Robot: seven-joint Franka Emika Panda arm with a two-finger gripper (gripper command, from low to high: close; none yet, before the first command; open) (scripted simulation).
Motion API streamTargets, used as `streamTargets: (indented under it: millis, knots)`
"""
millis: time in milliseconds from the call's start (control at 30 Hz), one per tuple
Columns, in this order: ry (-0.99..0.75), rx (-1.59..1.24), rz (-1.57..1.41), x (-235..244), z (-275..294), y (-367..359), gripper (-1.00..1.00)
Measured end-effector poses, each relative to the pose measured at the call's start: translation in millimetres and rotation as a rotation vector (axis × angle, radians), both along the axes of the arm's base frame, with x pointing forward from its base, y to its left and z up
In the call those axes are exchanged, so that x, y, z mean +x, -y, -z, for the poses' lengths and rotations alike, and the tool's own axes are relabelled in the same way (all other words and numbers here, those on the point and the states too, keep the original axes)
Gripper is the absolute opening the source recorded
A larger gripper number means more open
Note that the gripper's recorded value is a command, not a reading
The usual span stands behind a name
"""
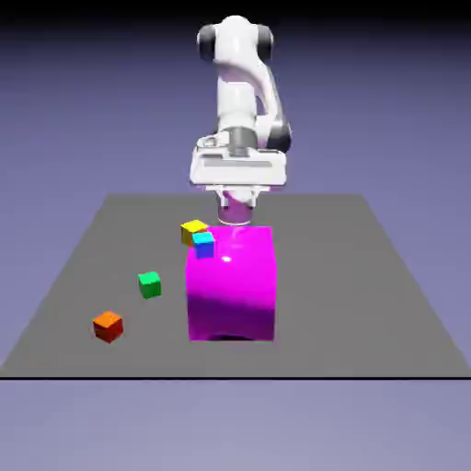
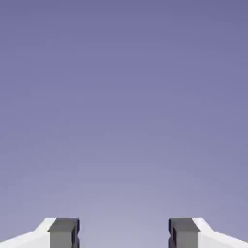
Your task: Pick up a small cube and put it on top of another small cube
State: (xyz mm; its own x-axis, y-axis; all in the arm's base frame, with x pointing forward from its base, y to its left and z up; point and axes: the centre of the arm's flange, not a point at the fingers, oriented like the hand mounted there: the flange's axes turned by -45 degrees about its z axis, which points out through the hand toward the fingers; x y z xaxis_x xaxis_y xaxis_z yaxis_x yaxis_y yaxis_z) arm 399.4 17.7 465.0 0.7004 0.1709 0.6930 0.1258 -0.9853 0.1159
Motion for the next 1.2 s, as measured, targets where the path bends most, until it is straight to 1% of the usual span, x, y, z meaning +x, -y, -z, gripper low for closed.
streamTargets:
  millis: [200,400,533,700,733,933,1100,1200]
  knots:
    - [-0.296,-0.153,-0.069,51.3,37.8,37.0,0.0]
    - [-0.611,-0.278,-0.137,88.0,86.0,90.1,0.0]
    - [-0.836,-0.33,-0.167,100.6,122.7,135.6,0.0]
    - [-1.144,-0.287,-0.12,87.6,180.5,212.0,0.0]
    - [-1.182,-0.249,-0.081,78.4,190.7,226.0,0.0]
    - [-1.2,0.168,0.399,-15.8,238.8,288.4,0.0]
    - [-1.174,0.506,0.837,-101.6,269.9,320.2,0.0]
    - [-1.125,0.701,1.106,-151.3,283.5,327.6,0.0]
